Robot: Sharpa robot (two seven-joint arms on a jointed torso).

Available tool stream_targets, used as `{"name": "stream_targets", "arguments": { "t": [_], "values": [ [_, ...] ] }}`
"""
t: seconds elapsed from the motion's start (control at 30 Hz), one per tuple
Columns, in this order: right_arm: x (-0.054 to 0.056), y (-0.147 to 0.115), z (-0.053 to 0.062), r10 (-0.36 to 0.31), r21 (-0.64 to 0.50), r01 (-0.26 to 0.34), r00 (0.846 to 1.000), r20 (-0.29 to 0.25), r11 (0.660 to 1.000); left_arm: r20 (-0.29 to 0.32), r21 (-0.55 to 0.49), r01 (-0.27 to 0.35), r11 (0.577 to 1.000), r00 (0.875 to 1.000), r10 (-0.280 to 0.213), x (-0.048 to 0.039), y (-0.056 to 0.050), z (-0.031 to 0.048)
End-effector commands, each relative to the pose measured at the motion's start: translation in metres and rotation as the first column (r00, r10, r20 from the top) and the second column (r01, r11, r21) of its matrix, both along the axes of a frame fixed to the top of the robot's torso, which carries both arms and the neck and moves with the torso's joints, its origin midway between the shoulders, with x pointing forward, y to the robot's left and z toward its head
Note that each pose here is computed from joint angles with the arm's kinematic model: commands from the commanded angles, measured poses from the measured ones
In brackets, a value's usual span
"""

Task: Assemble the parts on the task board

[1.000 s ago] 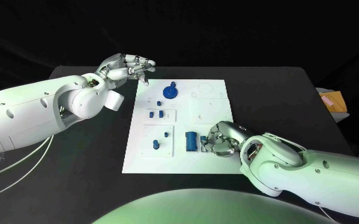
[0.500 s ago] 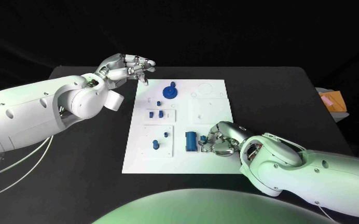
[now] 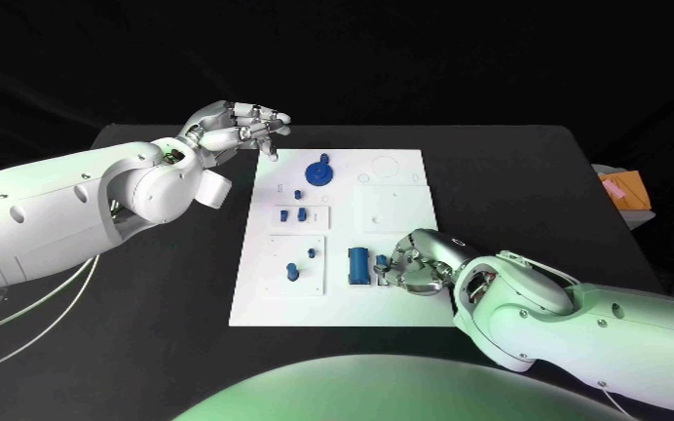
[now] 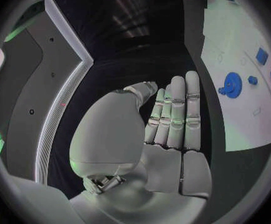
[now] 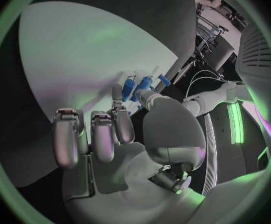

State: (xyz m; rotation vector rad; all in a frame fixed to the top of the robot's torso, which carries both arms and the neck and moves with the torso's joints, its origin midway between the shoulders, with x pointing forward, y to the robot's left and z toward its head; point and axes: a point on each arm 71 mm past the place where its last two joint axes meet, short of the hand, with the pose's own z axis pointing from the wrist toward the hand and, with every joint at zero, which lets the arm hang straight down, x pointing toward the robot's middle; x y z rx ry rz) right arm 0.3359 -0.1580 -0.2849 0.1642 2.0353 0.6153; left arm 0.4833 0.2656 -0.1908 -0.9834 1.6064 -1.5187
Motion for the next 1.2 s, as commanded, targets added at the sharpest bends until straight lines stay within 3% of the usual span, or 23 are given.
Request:
{"name": "stream_targets", "arguments": {
  "t": [0.03, 0.53, 1.0, 1.2],
  "values": [
    [-0.003, 0.0, 0.003, 0.02, 0.011, -0.02, 1.0, 0.013, 1.0, 0.001, -0.013, 0.013, 1.0, 1.0, -0.013, -0.0004, -0.001, 0.001],
    [-0.008, 0.001, 0.008, 0.039, 0.02, -0.039, 0.999, 0.015, 0.999, 0.001, -0.011, 0.014, 1.0, 1.0, -0.014, -0.0003, -0.001, 0.0009],
    [-0.004, -0.006, 0.001, 0.054, -0.027, -0.054, 0.999, -0.005, 0.998, 0.002, -0.009, 0.013, 1.0, 1.0, -0.013, -0.0001, -0.001, 0.0008],
    [0.0, -0.01, 0.001, 0.035, -0.022, -0.034, 0.999, 0.022, 0.999, 0.006, -0.011, 0.014, 1.0, 1.0, -0.014, 0.0001, -0.001, 0.001]
  ]
}}
